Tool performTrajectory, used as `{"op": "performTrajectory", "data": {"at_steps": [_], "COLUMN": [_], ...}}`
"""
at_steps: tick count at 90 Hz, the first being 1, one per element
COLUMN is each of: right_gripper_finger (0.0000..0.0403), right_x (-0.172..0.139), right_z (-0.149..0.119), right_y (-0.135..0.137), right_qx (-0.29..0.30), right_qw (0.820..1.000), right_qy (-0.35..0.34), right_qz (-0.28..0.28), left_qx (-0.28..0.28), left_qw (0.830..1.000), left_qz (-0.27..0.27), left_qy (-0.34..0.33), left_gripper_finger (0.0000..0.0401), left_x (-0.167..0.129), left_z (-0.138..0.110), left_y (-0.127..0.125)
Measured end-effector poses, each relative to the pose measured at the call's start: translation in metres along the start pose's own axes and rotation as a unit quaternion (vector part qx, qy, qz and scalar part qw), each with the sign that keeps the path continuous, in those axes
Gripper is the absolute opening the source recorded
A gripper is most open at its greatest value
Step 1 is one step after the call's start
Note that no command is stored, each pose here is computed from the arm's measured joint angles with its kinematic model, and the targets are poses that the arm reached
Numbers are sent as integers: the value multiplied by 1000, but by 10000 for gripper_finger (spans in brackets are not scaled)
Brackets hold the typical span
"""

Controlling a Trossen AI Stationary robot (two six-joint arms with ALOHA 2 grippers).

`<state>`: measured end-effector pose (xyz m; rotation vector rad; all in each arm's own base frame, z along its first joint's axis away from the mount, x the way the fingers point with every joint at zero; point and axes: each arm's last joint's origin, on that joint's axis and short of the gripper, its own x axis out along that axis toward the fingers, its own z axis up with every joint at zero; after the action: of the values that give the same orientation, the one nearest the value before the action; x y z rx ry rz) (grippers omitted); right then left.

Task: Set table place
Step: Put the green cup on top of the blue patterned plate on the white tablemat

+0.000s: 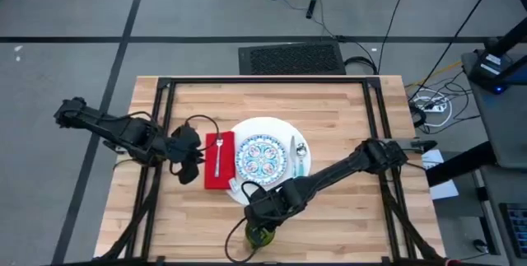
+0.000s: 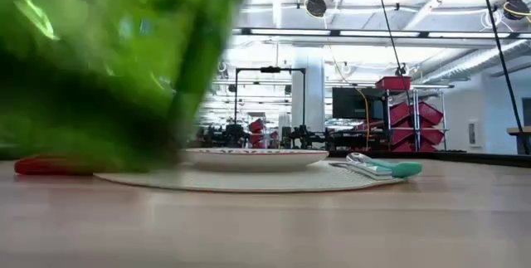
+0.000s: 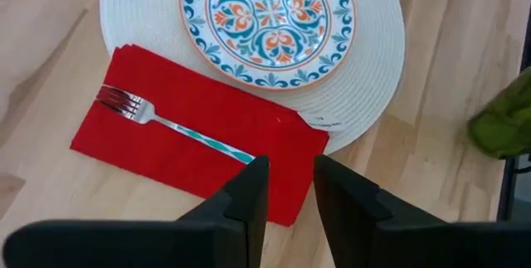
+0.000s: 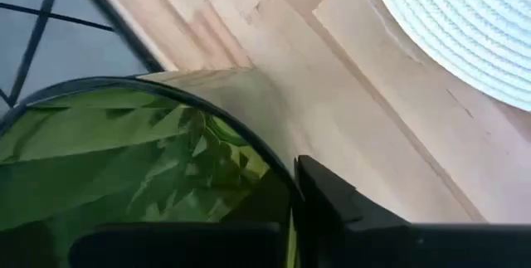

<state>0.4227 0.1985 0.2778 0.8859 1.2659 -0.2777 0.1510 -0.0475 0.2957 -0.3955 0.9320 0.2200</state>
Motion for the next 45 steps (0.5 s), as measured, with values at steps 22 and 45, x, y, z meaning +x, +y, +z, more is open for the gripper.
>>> {"op": "performTrajectory", "data": {"at_steps": [22,45], "right_gripper_finger": [1,0], "right_x": [-88,-146], "right_z": [11,67], "right_y": [-25,-77], "right_qx": [24,27], "right_qw": [996,989], "right_qy": [-47,-100], "right_qz": [-77,-107], "left_qx": [8,5], "left_qw": [1000,1000], "left_qz": [1,0], "left_qy": [-5,-25], "left_gripper_finger": [83,83], "left_x": [0,1], "left_z": [1,4], "left_y": [0,-2]}}
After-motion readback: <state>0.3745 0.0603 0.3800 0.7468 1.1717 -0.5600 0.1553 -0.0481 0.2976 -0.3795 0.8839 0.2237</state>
